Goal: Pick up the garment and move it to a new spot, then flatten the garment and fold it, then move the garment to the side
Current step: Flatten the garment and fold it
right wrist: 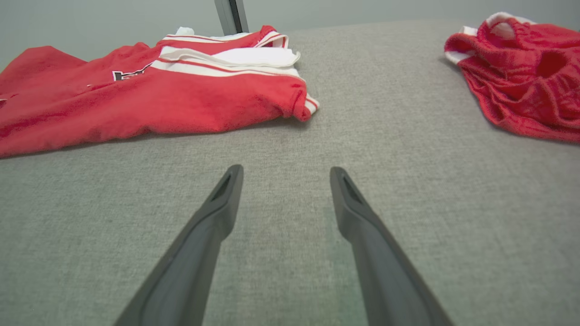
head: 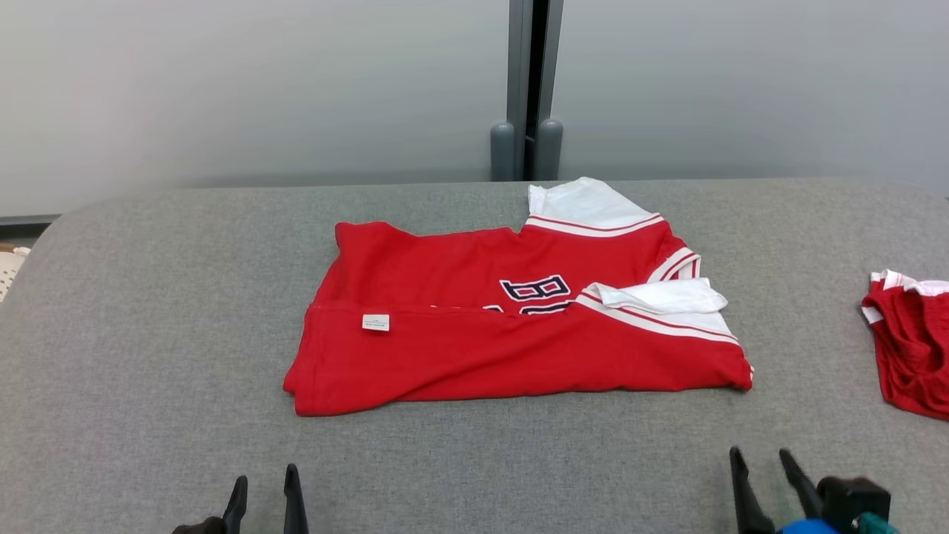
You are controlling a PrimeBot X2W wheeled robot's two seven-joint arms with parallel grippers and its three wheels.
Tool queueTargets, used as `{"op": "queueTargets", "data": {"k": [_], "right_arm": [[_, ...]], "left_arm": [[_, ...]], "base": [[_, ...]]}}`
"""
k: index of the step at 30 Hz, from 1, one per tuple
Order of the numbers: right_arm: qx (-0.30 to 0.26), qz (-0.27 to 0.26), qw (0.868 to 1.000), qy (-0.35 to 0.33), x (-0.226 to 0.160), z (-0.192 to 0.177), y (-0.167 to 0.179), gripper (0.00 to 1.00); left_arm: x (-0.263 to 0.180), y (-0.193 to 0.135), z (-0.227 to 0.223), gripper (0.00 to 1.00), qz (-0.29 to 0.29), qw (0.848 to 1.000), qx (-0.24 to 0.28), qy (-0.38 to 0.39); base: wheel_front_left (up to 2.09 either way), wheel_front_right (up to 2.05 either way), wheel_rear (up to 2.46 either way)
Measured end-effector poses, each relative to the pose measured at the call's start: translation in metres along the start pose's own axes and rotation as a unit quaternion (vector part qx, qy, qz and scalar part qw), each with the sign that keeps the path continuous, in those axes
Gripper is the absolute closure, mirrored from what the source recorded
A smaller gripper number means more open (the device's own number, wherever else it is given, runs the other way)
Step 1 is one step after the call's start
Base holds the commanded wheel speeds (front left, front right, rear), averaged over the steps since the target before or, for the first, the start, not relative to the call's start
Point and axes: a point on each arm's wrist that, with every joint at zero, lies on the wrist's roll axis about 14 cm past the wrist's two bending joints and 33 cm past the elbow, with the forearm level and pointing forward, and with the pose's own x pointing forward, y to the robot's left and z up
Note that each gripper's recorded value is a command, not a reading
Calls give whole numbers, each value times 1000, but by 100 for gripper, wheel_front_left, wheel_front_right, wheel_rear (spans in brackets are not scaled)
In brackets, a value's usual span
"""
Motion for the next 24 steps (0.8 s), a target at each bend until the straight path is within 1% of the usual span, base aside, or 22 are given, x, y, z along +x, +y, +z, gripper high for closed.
{"op": "queueTargets", "data": {"k": [4, 11, 15, 19, 24], "right_arm": [[10, 3, 1000, 13, -10, -12, 3, 0], [11, 7, 1000, 17, -6, -13, 6, 0], [12, 7, 1000, 4, 9, -1, 7, 0], [15, 0, 1000, -22, 34, 21, 3, 0], [10, -5, 999, -35, 65, 36, 1, 0]], "left_arm": [[-7, 1, -2, 0, 1, 1000, 1, 0], [3, -4, 3, 0, -6, 1000, 3, -4], [26, -14, 16, 0, -21, 1000, 7, -16], [54, -22, 23, 0, -38, 999, 19, -17], [87, -19, 14, 0, -37, 999, 29, 8]], "base": [[0, 0, 0], [0, 0, 0], [0, 0, 0], [0, 0, 0], [0, 0, 0]]}}
